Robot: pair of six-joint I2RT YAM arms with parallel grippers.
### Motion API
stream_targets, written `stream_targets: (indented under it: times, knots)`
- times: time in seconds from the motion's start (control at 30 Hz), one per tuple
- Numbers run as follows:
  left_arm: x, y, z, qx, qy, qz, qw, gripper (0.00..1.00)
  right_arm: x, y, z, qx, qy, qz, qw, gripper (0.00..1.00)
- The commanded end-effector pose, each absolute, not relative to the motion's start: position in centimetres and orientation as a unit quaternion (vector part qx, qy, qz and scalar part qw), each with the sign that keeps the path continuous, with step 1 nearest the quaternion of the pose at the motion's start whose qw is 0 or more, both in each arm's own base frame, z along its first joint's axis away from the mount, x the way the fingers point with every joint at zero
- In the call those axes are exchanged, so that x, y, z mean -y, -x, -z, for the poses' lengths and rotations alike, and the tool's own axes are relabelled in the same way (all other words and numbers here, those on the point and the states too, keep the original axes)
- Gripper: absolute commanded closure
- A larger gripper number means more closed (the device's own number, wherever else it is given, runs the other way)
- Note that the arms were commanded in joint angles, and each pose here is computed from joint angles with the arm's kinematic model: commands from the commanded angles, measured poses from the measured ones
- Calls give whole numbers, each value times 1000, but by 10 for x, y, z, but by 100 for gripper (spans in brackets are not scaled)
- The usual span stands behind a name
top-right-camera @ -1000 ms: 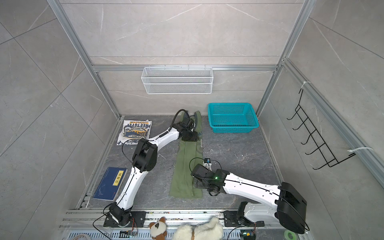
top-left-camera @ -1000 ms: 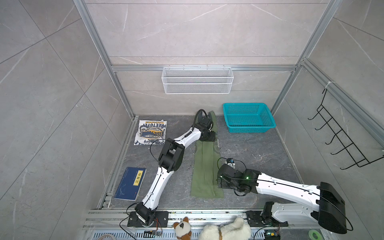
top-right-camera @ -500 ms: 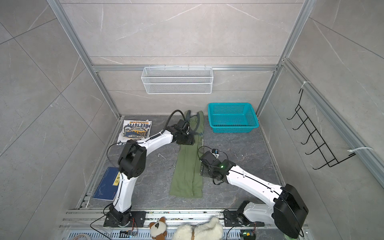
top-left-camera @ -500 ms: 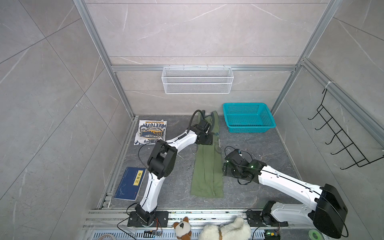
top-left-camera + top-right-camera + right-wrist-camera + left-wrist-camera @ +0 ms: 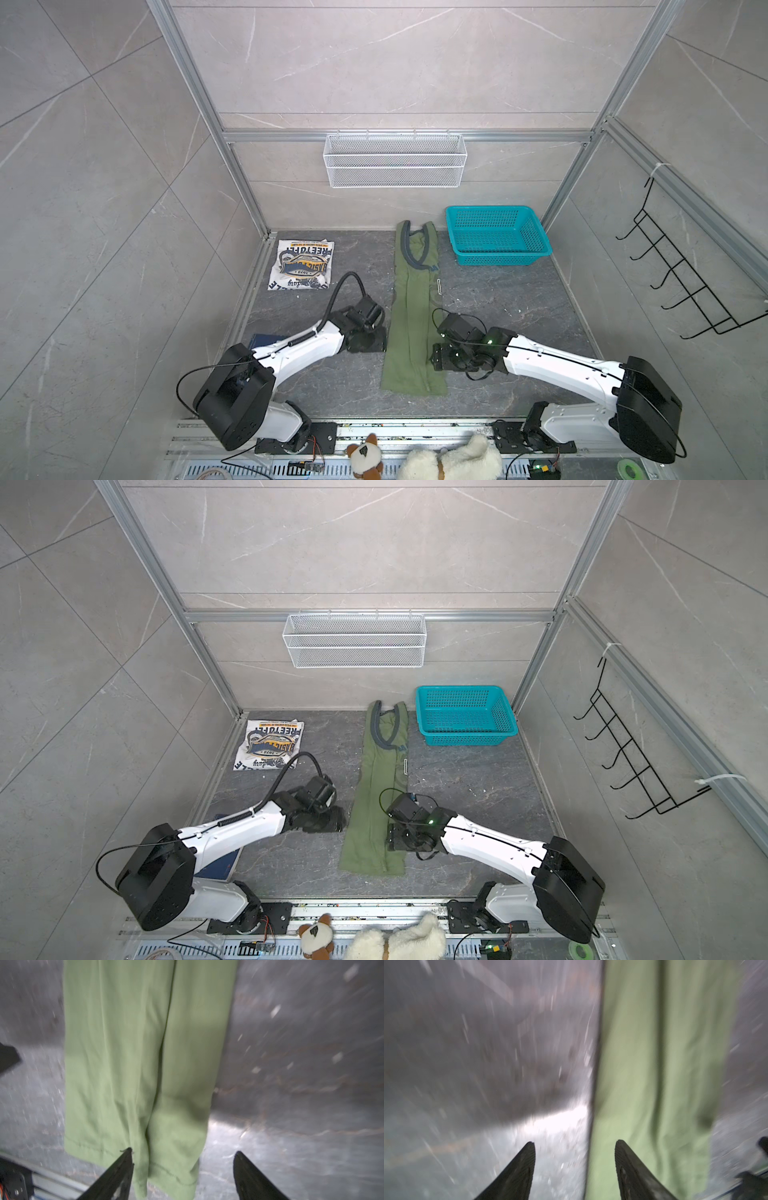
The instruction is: Fold and stack the tank tops
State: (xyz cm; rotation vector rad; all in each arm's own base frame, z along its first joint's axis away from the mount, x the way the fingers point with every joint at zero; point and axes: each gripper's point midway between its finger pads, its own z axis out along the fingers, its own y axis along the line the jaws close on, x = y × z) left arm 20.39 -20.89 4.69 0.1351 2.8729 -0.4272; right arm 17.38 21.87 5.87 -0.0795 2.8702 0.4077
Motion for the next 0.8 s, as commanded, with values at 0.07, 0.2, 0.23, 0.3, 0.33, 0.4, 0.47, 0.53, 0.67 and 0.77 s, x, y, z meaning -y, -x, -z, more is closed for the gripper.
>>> stream_targets:
  times: [0.07,0.2,0.23,0.3,0.33,0.4,0.47,0.53,0.67,0.77]
  knots:
    - [223,-165,-47,-978,-19,184,98,37,-216,-148,-36,-982,-12,-172,78,19]
    - [231,-151,-38,-976,-25,195,90,37,-232,-138,-35,-974,-3,-220,60,12]
    - [235,-148,-37,-975,-22,203,85,37,-235,-137,-36,-972,2,-224,62,8]
    - [241,-145,-33,-972,-18,220,79,37,-239,-135,-38,-971,6,-230,66,4]
    - [241,-144,-31,-972,-14,219,77,37,-239,-134,-38,-970,4,-233,67,2]
    - [242,-142,-28,-974,-18,213,76,37,-241,-136,-42,-967,5,-242,76,2]
    - [241,-141,-24,-976,-21,204,74,38,-241,-139,-46,-967,5,-240,89,2]
    - [241,-140,-21,-978,-23,195,71,41,-240,-144,-45,-971,7,-221,95,2]
    - [246,-137,-15,-981,-30,181,64,46,-236,-151,-36,-983,18,-154,99,3]
    - [249,-132,-12,-981,-33,180,60,51,-236,-149,-32,-985,16,-143,94,8]
